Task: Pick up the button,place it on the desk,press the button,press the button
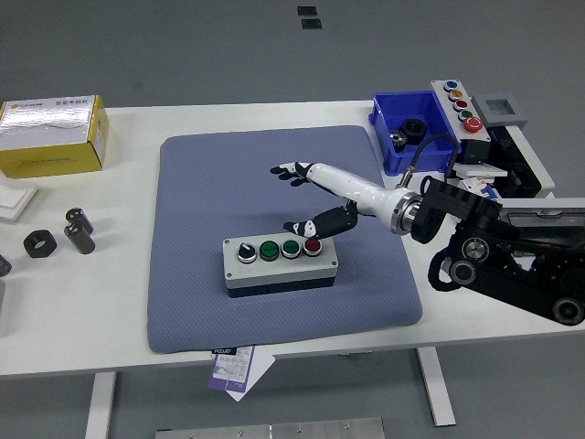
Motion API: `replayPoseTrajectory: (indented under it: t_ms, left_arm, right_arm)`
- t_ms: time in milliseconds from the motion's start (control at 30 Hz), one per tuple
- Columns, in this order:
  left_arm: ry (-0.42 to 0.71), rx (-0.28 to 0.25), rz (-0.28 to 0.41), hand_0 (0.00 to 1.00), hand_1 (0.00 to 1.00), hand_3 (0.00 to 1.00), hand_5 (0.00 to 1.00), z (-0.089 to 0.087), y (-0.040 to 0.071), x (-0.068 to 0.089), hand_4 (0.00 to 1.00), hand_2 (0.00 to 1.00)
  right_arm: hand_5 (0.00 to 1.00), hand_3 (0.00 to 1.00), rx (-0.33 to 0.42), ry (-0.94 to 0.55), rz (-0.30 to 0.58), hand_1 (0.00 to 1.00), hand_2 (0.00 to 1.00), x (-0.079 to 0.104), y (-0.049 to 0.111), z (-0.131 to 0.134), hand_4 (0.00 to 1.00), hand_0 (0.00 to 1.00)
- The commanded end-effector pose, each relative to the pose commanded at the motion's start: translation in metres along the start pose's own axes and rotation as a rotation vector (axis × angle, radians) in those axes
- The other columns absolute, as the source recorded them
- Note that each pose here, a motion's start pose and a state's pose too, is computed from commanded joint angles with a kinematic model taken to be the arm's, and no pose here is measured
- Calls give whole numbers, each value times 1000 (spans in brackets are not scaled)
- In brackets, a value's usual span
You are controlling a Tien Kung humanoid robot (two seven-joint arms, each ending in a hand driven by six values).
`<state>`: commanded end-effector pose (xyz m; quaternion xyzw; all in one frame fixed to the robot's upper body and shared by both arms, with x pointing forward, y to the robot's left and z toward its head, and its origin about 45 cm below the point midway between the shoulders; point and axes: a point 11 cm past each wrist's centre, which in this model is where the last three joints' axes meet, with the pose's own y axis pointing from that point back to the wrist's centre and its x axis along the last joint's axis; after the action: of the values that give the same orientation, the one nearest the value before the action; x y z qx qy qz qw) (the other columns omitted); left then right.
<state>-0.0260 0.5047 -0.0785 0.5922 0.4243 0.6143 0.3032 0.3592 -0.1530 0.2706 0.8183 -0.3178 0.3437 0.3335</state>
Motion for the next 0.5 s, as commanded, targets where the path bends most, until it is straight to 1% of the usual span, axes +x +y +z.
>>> replayPoseTrajectory:
  t_ms: [100,167,200,267,367,400,500]
  left_arm:
    - [0,1,0,627,513,610,166,0,0,0,708,489]
    - [-1,1,1,627,513,610,166,0,0,0,708,489]
    - [-1,1,2,626,513,609,165,0,0,0,707,488]
    - [-2,1,2,626,513,609,165,0,0,1,707,488]
    - [-1,1,4,626,513,609,165,0,0,1,707,488]
    - [-1,2,4,626,513,609,165,0,0,1,707,488]
    - [-1,7,5,626,513,609,165,-2,0,2,707,488]
  right_arm:
    - [197,947,-48,109,-17,894,924,16,13,-5,742,960]
    - [197,947,-72,138,-51,894,924,24,21,-11,742,960]
    - [220,733,-85,154,-75,351,377,26,25,-14,504,278]
    - [220,733,-139,187,-120,351,377,29,27,-10,504,278]
    - [220,733,-202,237,-199,351,377,24,30,-4,504,278]
    - [95,739,-221,252,-232,215,263,21,30,-2,331,138]
    - [95,739,-248,286,-315,215,263,10,31,0,331,138]
